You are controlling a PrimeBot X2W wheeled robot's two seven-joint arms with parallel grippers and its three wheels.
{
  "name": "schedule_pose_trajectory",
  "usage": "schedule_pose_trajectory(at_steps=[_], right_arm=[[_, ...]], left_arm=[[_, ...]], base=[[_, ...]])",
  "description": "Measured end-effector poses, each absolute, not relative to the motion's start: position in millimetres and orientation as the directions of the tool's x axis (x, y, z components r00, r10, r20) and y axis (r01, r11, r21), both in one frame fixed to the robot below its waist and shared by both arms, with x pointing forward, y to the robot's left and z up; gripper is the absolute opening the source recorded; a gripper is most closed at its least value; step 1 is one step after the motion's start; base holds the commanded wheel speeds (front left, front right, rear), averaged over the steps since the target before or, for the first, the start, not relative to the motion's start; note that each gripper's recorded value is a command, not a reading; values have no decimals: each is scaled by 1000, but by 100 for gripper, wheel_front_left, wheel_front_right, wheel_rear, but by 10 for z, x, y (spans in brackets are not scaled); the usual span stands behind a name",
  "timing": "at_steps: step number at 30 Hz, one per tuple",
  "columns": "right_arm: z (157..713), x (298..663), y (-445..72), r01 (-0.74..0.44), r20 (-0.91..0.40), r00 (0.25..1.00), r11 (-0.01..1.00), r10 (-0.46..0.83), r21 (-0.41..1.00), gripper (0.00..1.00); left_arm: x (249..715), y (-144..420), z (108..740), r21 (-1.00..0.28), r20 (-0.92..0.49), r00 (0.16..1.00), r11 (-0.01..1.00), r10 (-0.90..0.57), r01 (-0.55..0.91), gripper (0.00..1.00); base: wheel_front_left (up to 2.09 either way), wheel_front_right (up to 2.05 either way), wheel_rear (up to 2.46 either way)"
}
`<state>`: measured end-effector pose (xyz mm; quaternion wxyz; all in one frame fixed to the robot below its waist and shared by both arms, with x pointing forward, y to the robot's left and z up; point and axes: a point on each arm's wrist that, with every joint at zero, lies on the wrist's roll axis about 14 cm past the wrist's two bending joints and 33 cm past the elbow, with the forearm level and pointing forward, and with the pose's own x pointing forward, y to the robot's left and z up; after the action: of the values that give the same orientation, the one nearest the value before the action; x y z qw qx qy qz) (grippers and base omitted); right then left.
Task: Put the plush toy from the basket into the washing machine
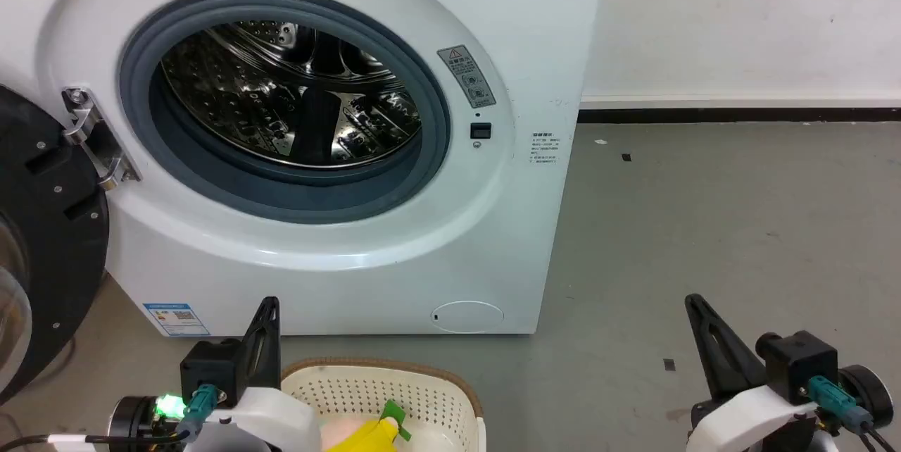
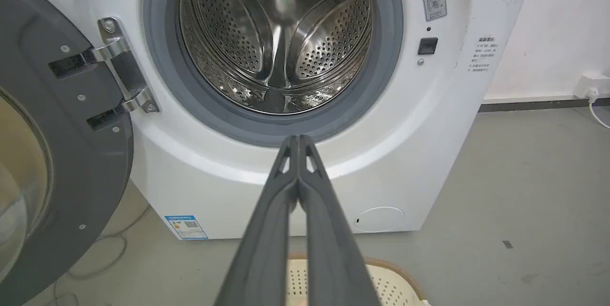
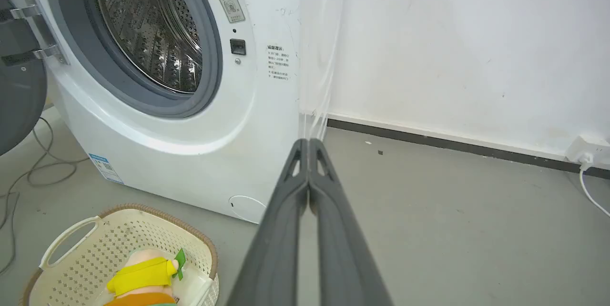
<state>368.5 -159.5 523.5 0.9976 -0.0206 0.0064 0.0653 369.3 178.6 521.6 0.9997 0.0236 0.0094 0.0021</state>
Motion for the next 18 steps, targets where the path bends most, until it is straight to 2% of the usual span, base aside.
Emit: schedule_pose_trajectory(at_steps=[12,13,18], right_arm=[[5235,3685,-1594,-131,-15,991,991,130,-40,0],[5235,3685,-1595,-131,-15,991,991,130,-40,100],[5235,3684,-1591,-132,-15,991,990,131,-40,100]], left_arm=[[3694,1786,5216,47,-19,1000,999,5,-4,0],[3693,1786,5216,47,-19,1000,999,5,-4,100],[3692,1786,5212,47,-20,1000,999,6,-5,100]], base=[[0,0,0],[0,0,0],[0,0,0]])
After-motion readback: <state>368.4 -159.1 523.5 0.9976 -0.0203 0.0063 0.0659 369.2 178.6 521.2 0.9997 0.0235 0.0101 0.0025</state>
